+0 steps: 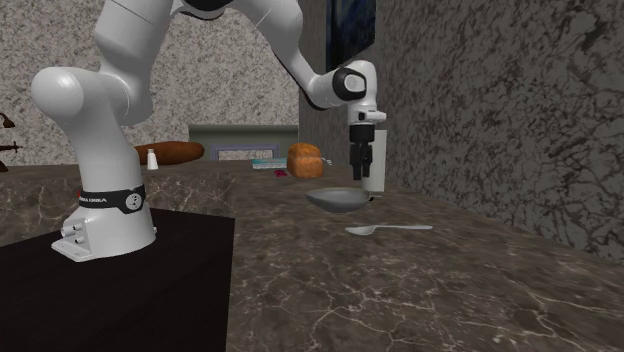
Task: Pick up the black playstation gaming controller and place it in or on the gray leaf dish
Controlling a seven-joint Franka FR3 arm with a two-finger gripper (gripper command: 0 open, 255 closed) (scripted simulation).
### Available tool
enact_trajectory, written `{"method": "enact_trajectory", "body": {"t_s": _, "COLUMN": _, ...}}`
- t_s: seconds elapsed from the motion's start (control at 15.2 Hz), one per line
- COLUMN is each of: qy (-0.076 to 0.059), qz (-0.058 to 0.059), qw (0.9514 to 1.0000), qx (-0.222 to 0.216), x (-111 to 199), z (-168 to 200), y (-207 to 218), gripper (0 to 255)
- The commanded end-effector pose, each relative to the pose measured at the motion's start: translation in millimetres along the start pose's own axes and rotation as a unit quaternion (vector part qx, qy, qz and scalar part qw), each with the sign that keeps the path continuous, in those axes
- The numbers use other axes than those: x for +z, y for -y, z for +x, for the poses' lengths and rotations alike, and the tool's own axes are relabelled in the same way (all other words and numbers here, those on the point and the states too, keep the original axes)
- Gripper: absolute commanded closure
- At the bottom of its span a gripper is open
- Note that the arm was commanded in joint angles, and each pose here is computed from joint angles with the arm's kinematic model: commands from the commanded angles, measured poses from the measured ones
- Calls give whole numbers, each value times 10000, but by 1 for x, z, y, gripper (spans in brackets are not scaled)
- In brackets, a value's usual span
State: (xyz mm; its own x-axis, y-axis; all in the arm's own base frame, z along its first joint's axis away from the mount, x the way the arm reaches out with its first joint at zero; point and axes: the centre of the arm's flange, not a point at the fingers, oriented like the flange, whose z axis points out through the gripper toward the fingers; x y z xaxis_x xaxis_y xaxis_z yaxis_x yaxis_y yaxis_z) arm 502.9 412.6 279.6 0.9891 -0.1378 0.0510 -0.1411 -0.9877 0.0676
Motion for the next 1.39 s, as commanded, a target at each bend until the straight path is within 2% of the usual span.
{"method": "enact_trajectory", "body": {"t_s": 0.0, "qy": -4, "qz": 0, "qw": 10000, "qx": 6, "x": 9, "z": 0, "y": 2, "gripper": 0}}
{"method": "enact_trajectory", "body": {"t_s": 0.26, "qy": -4, "qz": 0, "qw": 10000, "qx": 6, "x": 34, "z": 0, "y": 2, "gripper": 0}}
{"method": "enact_trajectory", "body": {"t_s": 0.79, "qy": -4, "qz": 0, "qw": 10000, "qx": 6, "x": 34, "z": 0, "y": 2, "gripper": 0}}
{"method": "enact_trajectory", "body": {"t_s": 0.86, "qy": -4, "qz": 0, "qw": 10000, "qx": 6, "x": 34, "z": 0, "y": 2, "gripper": 255}}
{"method": "enact_trajectory", "body": {"t_s": 1.32, "qy": -5, "qz": 1, "qw": 10000, "qx": 9, "x": 34, "z": 1, "y": 2, "gripper": 255}}
